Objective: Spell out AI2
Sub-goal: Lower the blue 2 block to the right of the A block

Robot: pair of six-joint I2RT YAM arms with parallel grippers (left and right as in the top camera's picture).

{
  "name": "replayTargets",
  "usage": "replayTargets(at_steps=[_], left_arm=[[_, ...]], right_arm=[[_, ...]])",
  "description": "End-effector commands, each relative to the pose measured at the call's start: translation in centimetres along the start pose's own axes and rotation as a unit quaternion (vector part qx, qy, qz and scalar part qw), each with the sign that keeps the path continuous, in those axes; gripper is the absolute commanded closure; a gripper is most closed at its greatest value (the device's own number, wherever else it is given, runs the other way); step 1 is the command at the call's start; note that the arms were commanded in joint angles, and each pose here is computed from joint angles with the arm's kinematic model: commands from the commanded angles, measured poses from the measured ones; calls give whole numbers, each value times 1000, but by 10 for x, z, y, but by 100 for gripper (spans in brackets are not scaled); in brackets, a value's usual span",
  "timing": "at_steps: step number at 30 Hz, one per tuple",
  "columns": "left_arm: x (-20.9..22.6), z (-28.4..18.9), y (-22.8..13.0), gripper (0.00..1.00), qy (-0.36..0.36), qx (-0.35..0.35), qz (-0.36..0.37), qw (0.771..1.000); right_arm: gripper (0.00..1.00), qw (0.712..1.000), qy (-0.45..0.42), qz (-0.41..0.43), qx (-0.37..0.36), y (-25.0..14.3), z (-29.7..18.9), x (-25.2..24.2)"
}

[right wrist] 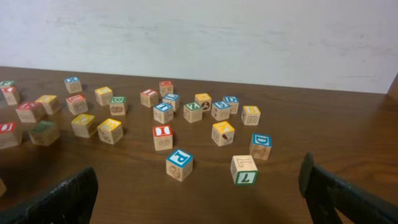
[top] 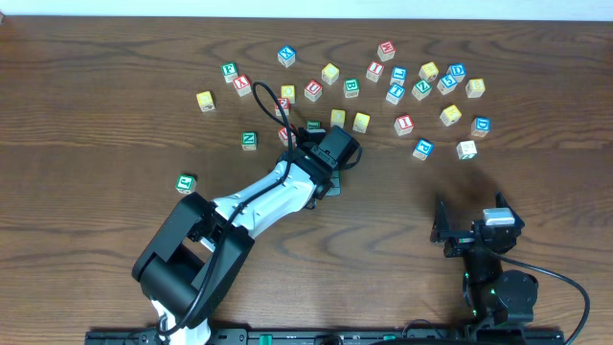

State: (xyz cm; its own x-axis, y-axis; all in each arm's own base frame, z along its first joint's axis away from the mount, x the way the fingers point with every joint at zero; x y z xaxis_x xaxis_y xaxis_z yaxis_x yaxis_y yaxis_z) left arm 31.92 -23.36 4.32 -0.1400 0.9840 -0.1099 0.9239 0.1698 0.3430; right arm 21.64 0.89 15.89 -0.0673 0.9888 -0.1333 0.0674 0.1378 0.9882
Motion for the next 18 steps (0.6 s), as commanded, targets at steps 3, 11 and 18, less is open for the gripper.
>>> replayTargets(at_steps=[3,11,18], left_arm=[[10,14,-10,68,25,16,0,1000],[10,14,-10,51,25,17,0,1000],[9,11,-9,47,22,14,-1,1000]], right_arm=[[1,1000,-7,6,1,-1,0,-3],[1,1000,-7,6,1,-1,0,-3],[1,1000,-7,6,1,-1,0,-3]])
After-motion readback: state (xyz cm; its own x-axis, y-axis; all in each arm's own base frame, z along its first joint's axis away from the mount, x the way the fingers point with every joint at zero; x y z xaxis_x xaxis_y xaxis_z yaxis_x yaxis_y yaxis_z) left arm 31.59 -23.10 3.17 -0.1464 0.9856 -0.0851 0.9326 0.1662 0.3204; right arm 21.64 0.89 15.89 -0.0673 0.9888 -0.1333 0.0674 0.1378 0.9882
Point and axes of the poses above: each gripper's point midway between its finger pads, its own z axis out along the fingers, its own x axis along the line the jaws close on, y = z × x, the point moved 3 cm from there along -z, back along the fingers, and after that the axes turned 6 degrees about -z, right-handed, at the moved point
